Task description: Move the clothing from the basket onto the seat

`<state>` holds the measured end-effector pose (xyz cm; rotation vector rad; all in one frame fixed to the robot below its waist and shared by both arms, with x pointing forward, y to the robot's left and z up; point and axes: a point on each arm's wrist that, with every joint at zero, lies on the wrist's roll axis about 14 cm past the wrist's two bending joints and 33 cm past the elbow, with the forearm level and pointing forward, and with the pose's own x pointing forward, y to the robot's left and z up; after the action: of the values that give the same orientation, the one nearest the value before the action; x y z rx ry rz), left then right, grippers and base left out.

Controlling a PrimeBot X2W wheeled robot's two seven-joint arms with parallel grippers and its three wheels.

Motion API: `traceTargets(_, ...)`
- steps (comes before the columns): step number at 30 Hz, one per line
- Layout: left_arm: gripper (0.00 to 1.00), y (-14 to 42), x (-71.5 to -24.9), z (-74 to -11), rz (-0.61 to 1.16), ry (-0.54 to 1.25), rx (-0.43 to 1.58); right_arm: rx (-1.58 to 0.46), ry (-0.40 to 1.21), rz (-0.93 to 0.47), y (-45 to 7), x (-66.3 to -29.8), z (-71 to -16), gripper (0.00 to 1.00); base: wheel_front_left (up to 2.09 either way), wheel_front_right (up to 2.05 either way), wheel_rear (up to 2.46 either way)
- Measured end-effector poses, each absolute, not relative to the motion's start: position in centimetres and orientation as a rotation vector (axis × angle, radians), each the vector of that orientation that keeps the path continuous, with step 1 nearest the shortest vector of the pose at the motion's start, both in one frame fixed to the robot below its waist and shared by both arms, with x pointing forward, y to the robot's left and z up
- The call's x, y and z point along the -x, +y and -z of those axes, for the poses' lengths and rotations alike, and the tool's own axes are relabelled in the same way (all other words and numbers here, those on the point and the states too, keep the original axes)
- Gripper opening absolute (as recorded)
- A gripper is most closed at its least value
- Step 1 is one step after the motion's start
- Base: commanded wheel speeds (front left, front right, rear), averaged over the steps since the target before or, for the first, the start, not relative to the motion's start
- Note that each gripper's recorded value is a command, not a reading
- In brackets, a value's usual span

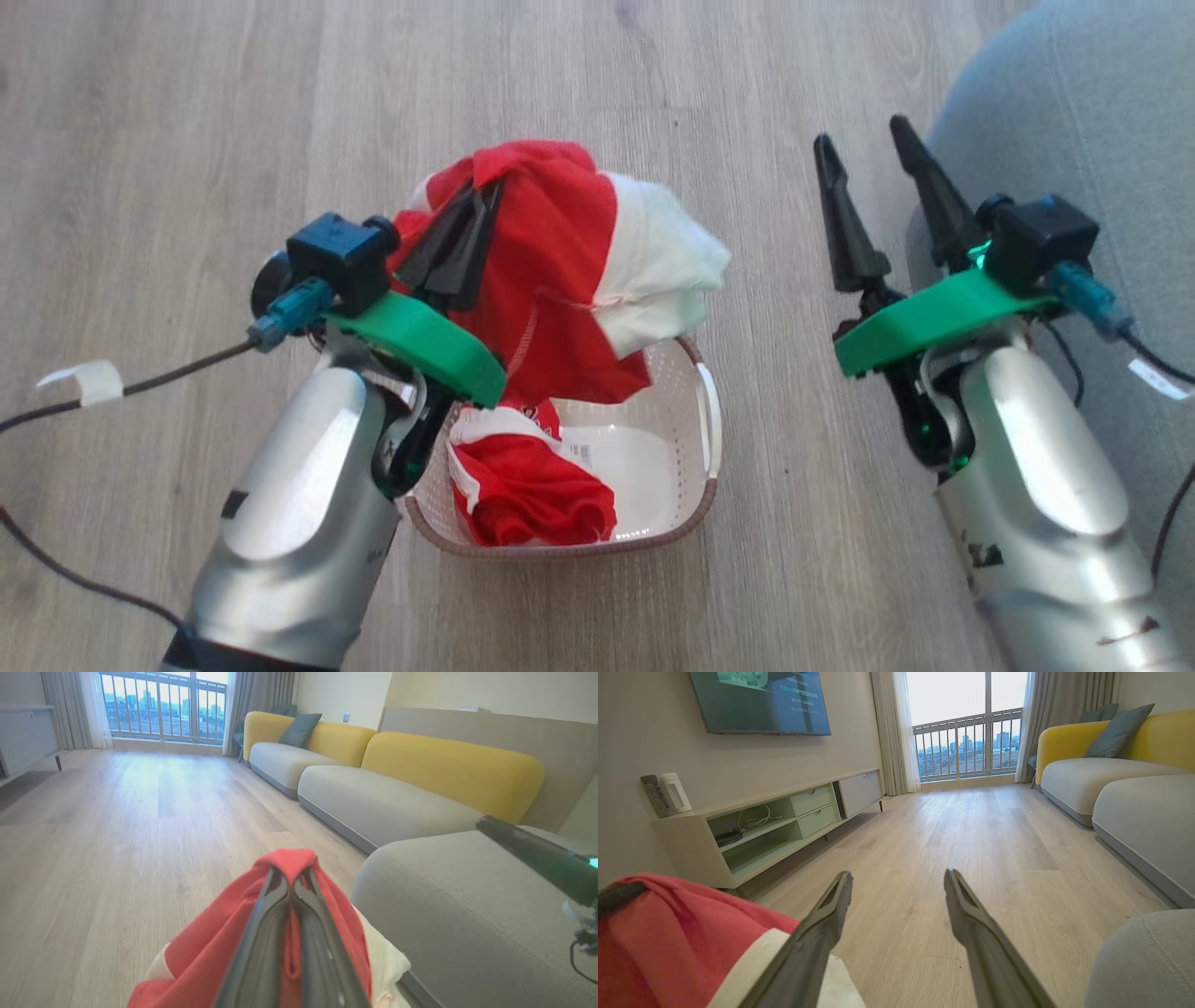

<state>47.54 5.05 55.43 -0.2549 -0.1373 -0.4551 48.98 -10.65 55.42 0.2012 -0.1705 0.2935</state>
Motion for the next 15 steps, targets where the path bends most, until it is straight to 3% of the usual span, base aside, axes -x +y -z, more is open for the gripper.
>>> traceTargets(8,0.00,4.7,-47.0,-62.7,0.500,-0.327,0.214,-0.206,-0.150,-0.312,-10.0,-47.1,-55.1,1.00,0.00,0.00,0.00)
traceTargets(15,0.00,4.4,-46.6,-65.0,0.524,-0.384,0.198,-0.209,-0.143,-0.315,-9.9,-46.3,-55.0,1.00,0.00,0.00,0.00)
